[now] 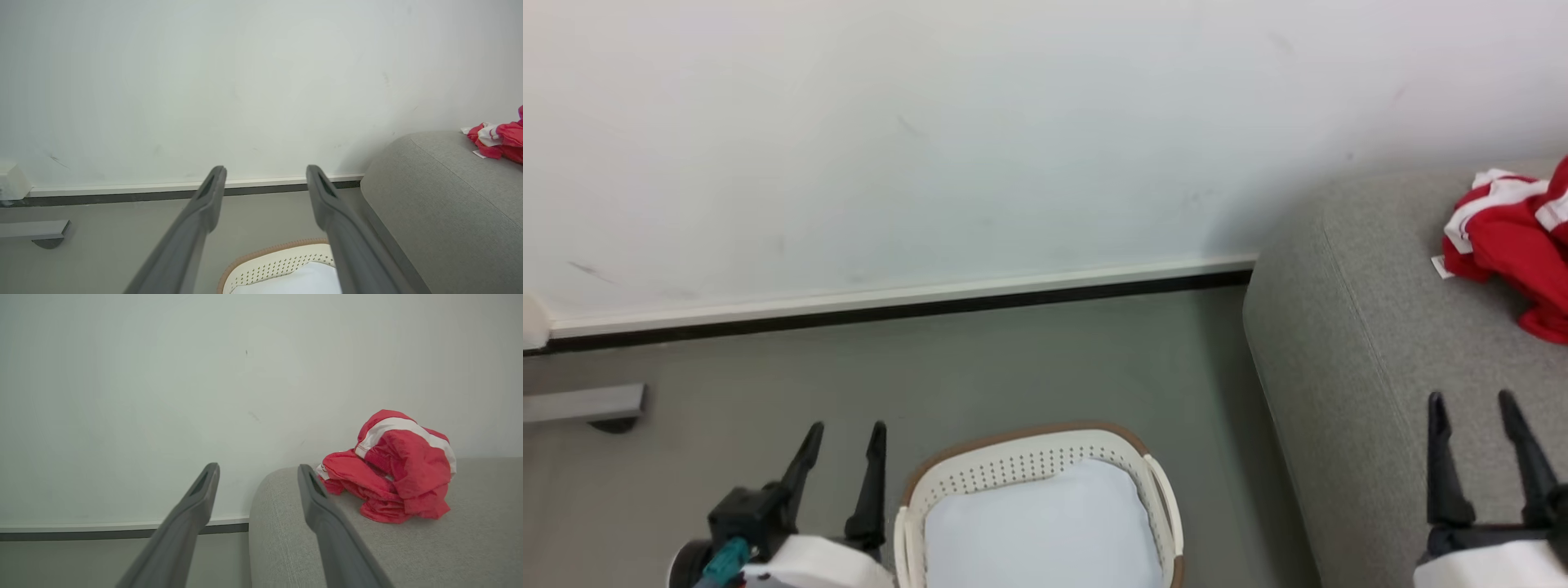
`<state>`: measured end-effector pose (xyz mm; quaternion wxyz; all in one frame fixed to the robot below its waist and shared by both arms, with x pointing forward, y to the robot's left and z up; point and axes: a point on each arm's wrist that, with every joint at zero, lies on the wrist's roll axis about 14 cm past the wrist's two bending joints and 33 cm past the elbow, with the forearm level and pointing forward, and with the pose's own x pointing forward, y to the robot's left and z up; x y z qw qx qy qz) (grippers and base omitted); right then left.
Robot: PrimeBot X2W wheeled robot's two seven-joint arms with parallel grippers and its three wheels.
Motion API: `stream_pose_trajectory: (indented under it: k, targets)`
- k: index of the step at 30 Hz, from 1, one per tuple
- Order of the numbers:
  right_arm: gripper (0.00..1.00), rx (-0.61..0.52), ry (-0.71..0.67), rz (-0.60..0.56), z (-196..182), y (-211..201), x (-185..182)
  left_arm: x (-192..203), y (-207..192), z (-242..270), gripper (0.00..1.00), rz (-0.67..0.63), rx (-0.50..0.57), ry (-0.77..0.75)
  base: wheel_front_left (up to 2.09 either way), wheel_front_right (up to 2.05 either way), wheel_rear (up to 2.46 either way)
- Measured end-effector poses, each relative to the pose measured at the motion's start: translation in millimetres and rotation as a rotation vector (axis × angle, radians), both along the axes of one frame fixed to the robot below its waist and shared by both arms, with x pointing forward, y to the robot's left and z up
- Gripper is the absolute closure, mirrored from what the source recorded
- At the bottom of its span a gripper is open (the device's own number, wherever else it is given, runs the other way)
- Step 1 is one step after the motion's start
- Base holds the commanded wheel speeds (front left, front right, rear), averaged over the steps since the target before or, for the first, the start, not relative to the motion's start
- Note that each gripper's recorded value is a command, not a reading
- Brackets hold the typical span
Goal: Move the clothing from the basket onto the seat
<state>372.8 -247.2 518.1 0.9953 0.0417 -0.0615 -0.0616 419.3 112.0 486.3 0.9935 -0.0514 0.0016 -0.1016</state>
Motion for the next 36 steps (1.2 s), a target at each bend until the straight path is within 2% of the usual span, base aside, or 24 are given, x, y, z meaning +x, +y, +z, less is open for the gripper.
stream_pose_trajectory:
  k: [10, 36]
  targets:
    - [0.0, 0.029, 0.057, 0.085, -21, 34, -22, -37, 30, 1, 0.0, 0.099, -0.012, -0.003, 0.0, 0.0, 0.0]
    - [0.0, 0.049, 0.083, 0.122, -30, 48, -22, -40, 36, -1, 0.0, 0.099, -0.013, -0.005, 0.0, 0.0, 0.0]
